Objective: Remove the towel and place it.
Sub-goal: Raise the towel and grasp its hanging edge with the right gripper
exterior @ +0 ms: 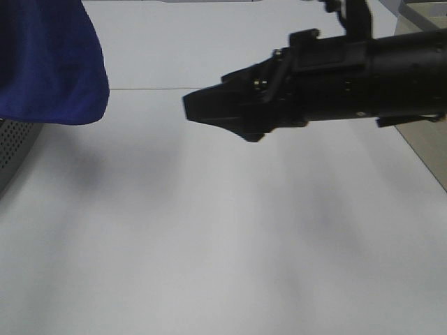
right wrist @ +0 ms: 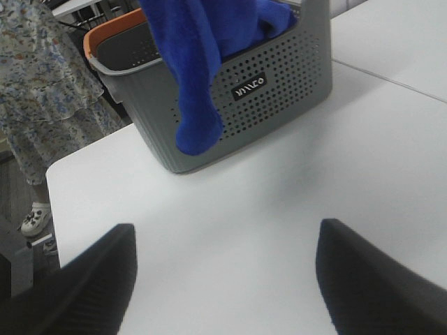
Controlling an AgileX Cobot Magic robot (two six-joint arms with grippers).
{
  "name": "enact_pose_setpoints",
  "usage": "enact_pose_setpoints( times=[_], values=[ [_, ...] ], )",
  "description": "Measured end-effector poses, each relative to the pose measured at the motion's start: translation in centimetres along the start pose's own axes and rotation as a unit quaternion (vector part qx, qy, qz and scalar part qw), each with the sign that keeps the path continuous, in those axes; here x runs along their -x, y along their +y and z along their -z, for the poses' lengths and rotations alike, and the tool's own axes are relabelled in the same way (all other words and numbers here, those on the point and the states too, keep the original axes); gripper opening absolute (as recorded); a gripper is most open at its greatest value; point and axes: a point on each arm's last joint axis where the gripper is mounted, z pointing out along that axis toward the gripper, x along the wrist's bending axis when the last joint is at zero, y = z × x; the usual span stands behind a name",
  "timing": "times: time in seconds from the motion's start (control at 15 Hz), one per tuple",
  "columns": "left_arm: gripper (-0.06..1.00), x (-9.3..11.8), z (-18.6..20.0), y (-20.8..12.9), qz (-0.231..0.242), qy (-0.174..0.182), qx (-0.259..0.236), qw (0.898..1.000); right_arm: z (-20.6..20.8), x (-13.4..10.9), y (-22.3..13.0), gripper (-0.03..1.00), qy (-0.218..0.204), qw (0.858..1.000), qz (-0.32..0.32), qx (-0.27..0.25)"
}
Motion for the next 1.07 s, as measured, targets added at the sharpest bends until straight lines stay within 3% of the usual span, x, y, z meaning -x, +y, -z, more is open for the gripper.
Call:
enact_pose_setpoints(
  times=[0.2, 0.6, 0.87, 1.07],
  values=[
    [0.0, 0.0, -0.4, -0.1, 0.001, -0.004, -0.002, 1.0, -5.4, 0.7, 1.0, 0.71, 0.025, 0.999, 0.028, -0.018],
    [0.0, 0.0, -0.4, -0.1, 0.002, -0.004, -0.002, 1.0, -11.2, 2.5, 1.2, 0.71, 0.04, 0.998, 0.047, -0.028],
    [0.0, 0.0, -0.5, -0.1, 0.002, -0.004, -0.002, 1.0, -12.8, 3.3, 1.5, 0.71, 0.04, 0.997, 0.056, -0.023],
    [0.0, 0.0, -0.5, -0.1, 0.002, -0.004, -0.002, 1.0, -12.8, 2.9, 1.5, 0.66, 0.069, 0.996, 0.05, -0.016]
  ],
)
